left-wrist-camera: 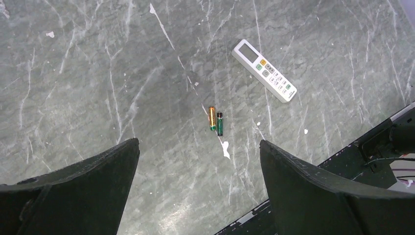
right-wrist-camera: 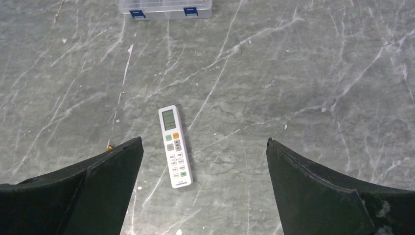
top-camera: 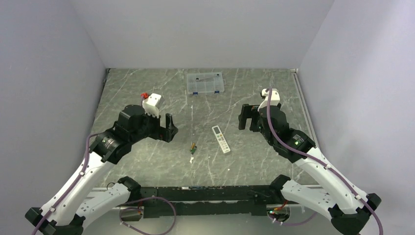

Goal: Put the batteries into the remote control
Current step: Pick up the remote control from the center of the board.

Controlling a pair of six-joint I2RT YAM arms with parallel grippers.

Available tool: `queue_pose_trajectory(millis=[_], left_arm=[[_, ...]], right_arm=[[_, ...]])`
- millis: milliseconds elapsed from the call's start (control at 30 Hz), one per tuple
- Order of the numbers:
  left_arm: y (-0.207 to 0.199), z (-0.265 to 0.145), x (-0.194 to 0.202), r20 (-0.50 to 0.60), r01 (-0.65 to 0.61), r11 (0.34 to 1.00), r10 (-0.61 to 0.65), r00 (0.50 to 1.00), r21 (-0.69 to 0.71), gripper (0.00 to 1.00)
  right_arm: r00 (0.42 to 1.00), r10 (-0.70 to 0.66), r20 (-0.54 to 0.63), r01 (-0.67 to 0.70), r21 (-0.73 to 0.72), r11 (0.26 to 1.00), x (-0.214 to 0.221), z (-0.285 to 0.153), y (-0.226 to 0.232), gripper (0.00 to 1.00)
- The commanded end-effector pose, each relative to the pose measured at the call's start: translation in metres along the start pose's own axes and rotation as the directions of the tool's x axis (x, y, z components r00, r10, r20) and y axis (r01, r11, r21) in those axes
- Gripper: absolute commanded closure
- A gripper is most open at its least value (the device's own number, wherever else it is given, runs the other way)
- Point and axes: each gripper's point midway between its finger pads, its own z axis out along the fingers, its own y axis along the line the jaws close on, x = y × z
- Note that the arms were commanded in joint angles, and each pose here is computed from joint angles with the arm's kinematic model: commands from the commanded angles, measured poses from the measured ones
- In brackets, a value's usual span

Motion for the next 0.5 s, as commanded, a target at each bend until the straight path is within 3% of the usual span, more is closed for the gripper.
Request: queue_pose_trajectory(millis=[0,467], left_arm=[[-0.002,-0.005,-0.008,0.048,-0.023,1.000,0.022,0.999,0.015,0.01],[-0.005,-0.006,-0.008,0.043,-0.032,0.999,0.031,0.999,0.029,0.01]], right_arm=[[1.000,0.013,0.026,-0.012,-0.032,0.999,-0.011,-0.007,0.005,0.00],[0.990,-0.097,-0.104,0.084,-0.123,0.989,0.014,0.007,0.025,0.00]])
